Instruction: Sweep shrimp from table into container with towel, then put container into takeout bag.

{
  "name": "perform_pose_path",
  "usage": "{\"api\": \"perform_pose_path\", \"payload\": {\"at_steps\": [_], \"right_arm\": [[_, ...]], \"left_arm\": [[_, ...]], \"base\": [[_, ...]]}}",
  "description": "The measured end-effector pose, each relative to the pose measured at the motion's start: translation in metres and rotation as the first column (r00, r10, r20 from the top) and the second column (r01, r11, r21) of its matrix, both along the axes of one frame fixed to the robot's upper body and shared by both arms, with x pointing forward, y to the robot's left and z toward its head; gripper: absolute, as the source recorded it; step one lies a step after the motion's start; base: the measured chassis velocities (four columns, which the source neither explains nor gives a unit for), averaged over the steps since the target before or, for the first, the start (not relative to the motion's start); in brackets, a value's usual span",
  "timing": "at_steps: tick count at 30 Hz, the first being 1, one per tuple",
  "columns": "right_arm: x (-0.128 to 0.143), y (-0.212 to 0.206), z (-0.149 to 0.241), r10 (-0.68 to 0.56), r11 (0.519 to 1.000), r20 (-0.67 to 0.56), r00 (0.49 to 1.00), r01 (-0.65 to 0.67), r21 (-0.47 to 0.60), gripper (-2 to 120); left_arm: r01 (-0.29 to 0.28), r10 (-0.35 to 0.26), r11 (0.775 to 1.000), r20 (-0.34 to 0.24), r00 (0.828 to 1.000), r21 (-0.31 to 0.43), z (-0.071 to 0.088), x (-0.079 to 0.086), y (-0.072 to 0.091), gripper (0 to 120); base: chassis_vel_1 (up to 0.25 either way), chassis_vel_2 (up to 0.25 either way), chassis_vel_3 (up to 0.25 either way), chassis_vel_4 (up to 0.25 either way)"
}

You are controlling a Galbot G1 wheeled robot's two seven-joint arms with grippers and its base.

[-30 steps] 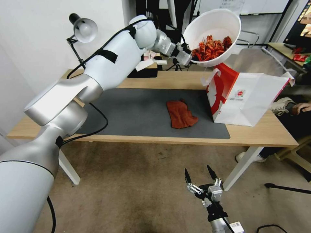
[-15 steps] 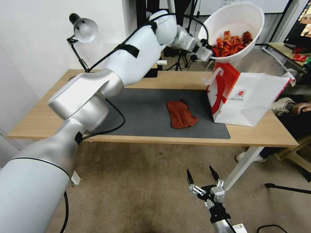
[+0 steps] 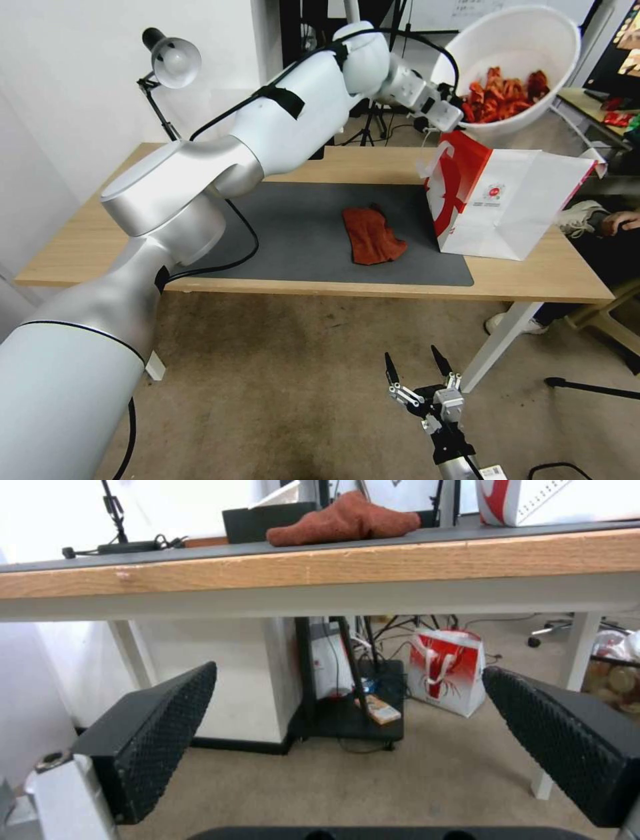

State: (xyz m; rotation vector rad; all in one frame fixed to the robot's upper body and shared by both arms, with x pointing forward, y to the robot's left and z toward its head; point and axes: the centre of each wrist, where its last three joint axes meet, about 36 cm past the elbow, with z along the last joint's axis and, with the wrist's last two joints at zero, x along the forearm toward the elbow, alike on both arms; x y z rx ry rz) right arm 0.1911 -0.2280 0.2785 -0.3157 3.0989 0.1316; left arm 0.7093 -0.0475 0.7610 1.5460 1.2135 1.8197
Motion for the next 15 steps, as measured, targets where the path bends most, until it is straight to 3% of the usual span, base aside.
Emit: {"api": "perform_pose_path", "payload": {"at_steps": [7, 15], "right_arm": [[-0.001, -0.001, -0.003, -0.007, 1.000, -0.005, 1.000, 0.007, 0.005, 100], [-0.002, -0.002, -0.007, -0.013, 1.000, -0.014, 1.000, 0.013, 0.014, 100]], "left_arm": [[0.003, -0.002, 0.997, -0.013, 1.000, 0.074, -0.012, -0.001, -0.004, 0], [-0.001, 0.001, 0.996, -0.006, 1.000, 0.085, -0.015, -0.003, -0.007, 0]], "base": [[0.000, 0.000, 0.000, 0.000], [0.000, 0.000, 0.000, 0.000]]}}
